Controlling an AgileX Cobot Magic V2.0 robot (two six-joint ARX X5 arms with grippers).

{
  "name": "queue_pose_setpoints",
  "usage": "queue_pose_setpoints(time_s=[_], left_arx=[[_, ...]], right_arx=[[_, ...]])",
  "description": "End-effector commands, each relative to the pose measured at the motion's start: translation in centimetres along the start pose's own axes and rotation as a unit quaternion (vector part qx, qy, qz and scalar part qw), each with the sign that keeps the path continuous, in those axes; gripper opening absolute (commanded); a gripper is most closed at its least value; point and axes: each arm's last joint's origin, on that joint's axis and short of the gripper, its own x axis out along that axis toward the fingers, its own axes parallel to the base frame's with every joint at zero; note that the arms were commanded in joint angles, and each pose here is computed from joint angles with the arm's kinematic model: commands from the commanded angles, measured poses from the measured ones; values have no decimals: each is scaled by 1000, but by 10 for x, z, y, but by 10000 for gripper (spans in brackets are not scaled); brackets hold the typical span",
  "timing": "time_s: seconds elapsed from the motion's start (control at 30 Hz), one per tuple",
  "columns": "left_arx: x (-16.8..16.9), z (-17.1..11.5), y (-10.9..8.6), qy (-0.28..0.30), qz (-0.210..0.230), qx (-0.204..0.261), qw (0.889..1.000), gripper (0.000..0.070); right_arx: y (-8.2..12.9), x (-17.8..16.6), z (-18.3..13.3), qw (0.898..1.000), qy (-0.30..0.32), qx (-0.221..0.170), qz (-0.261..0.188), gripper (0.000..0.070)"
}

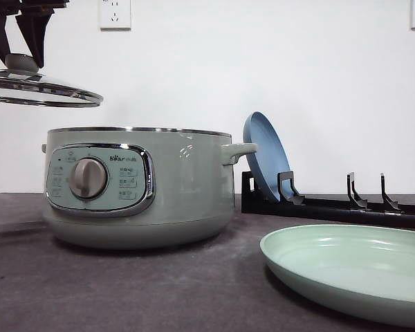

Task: Transfer potato from steamer to green plate

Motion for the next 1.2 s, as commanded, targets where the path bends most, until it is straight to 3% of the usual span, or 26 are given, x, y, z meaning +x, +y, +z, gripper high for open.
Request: queue_pose_setpoints(time_s=[0.0, 0.17, 0.37, 0.53, 0.87, 1.17], left_arx=[[-16, 7, 0, -41, 1, -3, 999, 0], [-16, 6, 0, -39, 0, -3, 999, 0], [-16, 6, 0, -37, 1, -3, 999, 0], [-16, 6, 0, -36, 1, -3, 999, 0], [-15, 6, 0, -36, 0, -3, 999, 0], [-15, 6, 0, -36, 1, -3, 999, 0]], right_arx=[[3, -8, -13, 999, 43, 5, -2, 183], [-1, -37, -51, 997, 74, 8, -30, 183], [-3, -41, -109, 989, 142, 9, -45, 183], [-3, -33, -156, 991, 124, 35, -45, 183], [-5, 10, -234, 985, 115, 120, -45, 183], [-8, 71, -273, 981, 95, 164, -38, 183]])
